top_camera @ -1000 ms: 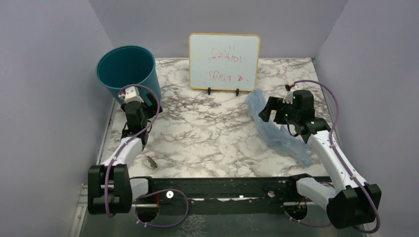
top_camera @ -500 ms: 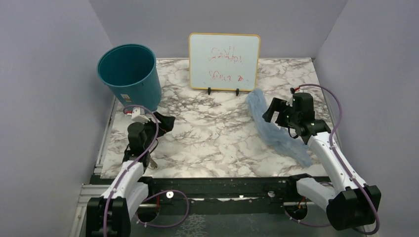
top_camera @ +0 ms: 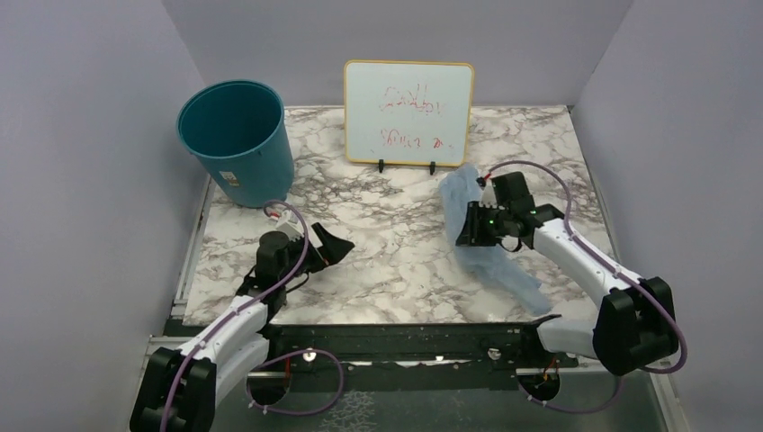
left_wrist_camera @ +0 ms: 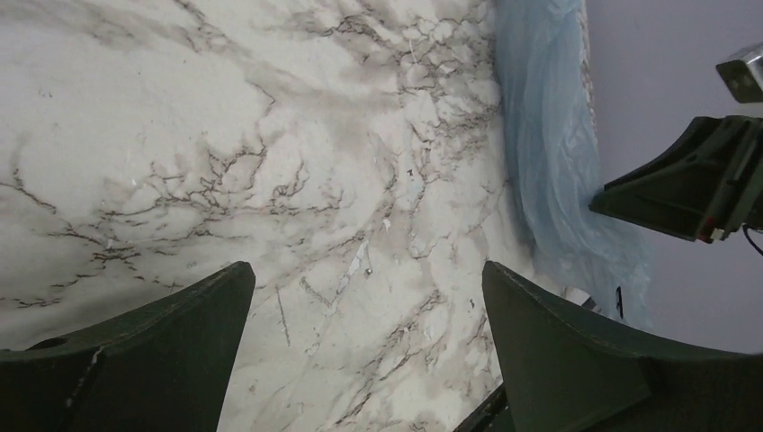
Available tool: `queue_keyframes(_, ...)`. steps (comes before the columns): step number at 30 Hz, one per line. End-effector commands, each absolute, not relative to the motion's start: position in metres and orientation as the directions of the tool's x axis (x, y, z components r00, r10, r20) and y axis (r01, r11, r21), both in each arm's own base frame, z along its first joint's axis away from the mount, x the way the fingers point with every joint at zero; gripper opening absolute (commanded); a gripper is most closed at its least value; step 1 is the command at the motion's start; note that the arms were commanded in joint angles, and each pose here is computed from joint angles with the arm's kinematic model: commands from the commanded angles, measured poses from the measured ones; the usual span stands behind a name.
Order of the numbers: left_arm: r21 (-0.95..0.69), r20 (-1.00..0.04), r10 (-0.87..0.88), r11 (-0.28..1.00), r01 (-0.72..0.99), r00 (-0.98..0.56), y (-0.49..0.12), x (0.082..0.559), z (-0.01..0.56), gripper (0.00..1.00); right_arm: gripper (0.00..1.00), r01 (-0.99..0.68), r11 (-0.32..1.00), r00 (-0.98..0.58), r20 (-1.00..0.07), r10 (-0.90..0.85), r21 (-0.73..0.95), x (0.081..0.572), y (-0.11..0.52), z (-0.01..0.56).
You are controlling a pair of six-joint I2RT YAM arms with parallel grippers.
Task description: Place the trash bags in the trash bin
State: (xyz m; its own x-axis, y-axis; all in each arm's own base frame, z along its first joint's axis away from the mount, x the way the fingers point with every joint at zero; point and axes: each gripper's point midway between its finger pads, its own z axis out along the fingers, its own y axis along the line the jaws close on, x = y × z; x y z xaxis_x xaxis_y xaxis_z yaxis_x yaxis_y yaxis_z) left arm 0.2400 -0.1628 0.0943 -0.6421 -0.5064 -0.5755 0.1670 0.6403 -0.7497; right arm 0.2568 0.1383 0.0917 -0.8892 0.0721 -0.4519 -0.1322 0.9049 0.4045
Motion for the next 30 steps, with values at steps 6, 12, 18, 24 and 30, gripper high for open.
queue_keyframes(6, -0.759, -0.553, -0.499, 0.632, 0.157, -0.667, -0.166, 0.237, 0.121, 0.99, 0.46, -0.469, 0.783, -0.853, -0.439, -0.281, 0.409, 0.207, 0.257, 0.136)
queue_keyframes(12, -0.738, -0.591, -0.533, 0.660, 0.140, -0.605, -0.151, 0.230, 0.136, 0.99, 0.93, -0.339, 0.875, -0.749, -0.662, -0.029, 0.345, 0.237, 0.236, 0.215)
queue_keyframes(18, -0.712, -0.661, -0.562, 0.680, 0.177, -0.497, -0.141, 0.246, 0.171, 0.99, 1.00, 0.090, 0.933, -0.477, -0.808, 0.347, 0.347, 0.255, 0.141, 0.266)
queue_keyframes(24, -0.703, -0.654, -0.484, 0.673, 0.231, -0.581, -0.162, 0.257, 0.172, 0.99, 1.00, 0.163, 0.913, -0.383, -0.829, 0.407, 0.373, 0.257, 0.122, 0.266)
queue_keyframes(30, -0.763, -0.576, -0.459, 0.599, 0.244, -0.677, -0.184, 0.260, 0.173, 0.99, 1.00, 0.147, 0.939, -0.542, -0.769, 0.339, 0.311, 0.269, 0.145, 0.234)
